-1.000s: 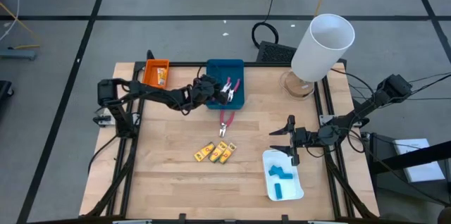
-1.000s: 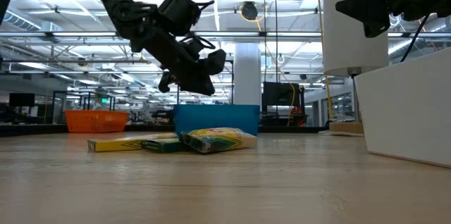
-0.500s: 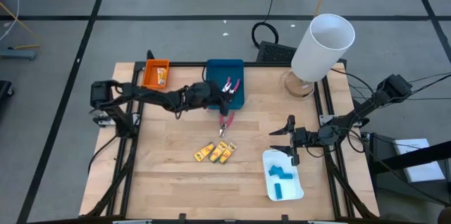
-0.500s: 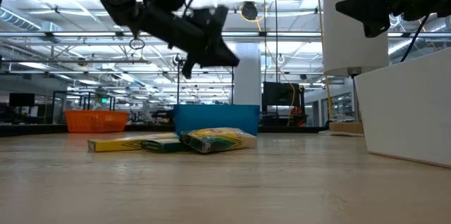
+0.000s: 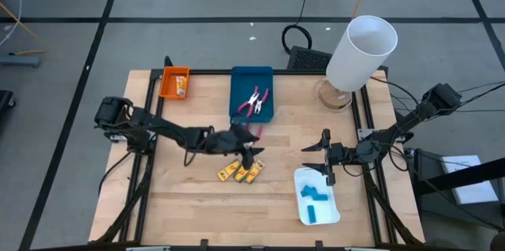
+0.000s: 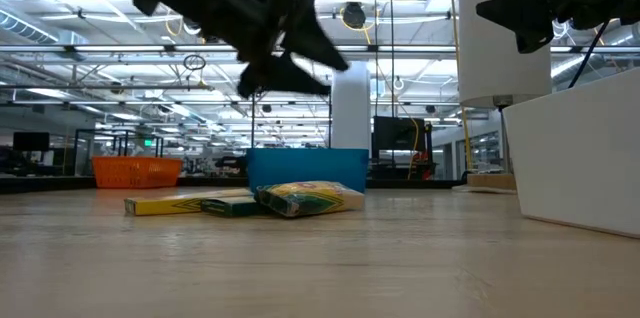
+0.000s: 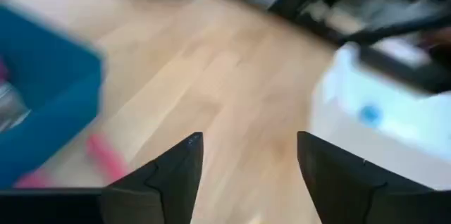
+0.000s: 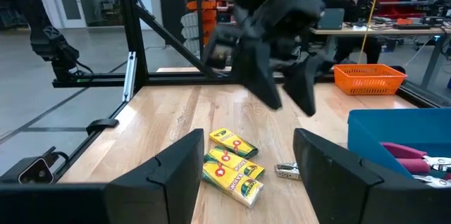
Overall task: Pick & Place School Supplies
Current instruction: Put the yellow crayon pack into the orange bin
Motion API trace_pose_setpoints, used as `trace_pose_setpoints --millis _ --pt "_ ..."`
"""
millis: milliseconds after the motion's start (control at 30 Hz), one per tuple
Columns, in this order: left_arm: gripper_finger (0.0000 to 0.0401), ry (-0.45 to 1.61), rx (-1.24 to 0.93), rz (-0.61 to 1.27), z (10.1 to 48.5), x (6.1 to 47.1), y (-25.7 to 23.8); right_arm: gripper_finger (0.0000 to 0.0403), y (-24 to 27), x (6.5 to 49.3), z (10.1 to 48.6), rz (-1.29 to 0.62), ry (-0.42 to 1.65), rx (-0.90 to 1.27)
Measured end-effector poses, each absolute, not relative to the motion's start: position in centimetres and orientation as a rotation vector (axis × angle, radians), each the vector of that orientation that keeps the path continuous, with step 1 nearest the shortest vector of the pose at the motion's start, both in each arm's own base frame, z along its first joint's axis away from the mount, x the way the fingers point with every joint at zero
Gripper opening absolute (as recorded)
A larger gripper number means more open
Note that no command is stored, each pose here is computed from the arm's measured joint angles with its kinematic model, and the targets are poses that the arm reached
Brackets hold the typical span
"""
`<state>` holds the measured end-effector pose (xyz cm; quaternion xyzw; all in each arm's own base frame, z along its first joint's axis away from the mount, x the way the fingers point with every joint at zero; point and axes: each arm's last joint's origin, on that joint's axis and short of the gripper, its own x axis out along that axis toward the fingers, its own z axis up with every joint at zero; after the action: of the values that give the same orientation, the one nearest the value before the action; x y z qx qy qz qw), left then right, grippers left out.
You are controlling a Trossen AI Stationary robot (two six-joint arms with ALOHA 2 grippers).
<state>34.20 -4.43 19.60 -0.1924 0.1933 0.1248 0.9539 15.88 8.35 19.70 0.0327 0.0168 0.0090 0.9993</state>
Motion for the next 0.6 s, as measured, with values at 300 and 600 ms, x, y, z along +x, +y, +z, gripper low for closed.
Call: trace_pose_setpoints --millis 300,600 --pt "0.0207 0.602 -0.333 0.437 21.9 34.3 -6.6 0.0210 8.3 15.9 19.7 0.018 0.032 0.066" --pt "0.0160 0.651 -0.293 0.497 20.9 34.7 -5.9 0.0210 8.3 15.9 19.8 0.018 0.026 0.076"
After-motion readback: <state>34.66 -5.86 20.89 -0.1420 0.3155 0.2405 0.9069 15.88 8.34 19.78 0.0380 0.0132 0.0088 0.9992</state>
